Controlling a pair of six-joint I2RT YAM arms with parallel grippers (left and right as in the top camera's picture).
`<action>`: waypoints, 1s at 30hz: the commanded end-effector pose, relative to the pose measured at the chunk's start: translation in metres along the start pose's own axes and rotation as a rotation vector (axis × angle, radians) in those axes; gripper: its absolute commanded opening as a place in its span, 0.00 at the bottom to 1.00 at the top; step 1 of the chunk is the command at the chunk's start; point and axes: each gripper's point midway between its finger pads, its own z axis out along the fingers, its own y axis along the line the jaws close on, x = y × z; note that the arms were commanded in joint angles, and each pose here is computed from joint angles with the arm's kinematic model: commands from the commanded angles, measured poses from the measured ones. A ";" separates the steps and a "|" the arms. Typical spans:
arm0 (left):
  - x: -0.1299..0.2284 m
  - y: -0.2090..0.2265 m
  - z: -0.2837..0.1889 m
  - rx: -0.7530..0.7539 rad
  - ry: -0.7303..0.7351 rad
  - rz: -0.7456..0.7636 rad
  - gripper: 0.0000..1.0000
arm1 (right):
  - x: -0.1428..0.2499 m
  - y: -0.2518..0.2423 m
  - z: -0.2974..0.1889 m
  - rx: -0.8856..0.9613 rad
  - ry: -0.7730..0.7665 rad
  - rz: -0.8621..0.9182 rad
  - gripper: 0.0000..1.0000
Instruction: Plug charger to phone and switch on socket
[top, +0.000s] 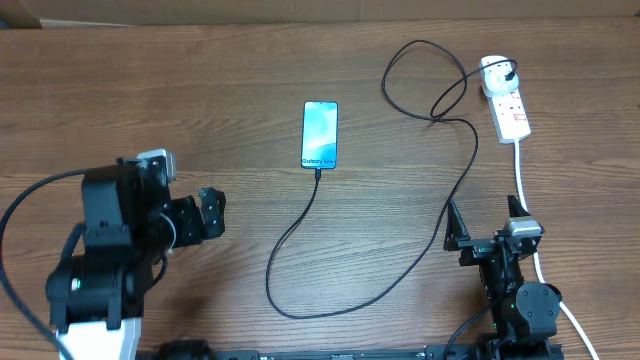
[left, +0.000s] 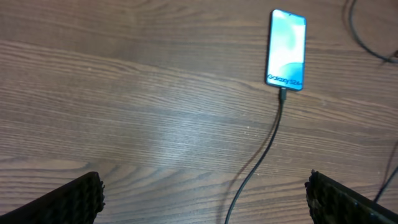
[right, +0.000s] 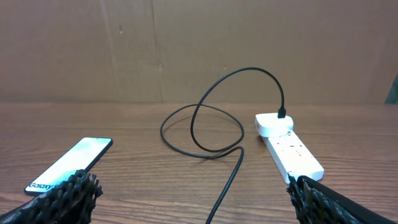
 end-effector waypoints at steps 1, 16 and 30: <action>0.002 -0.007 -0.012 0.036 -0.042 0.042 1.00 | 0.002 -0.001 0.000 0.007 -0.005 0.006 1.00; 0.014 -0.021 -0.048 0.107 -0.136 0.175 1.00 | 0.001 -0.001 0.000 0.007 -0.005 0.006 1.00; 0.012 -0.027 -0.065 0.127 -0.302 0.325 1.00 | 0.002 -0.001 0.000 0.007 -0.005 0.006 1.00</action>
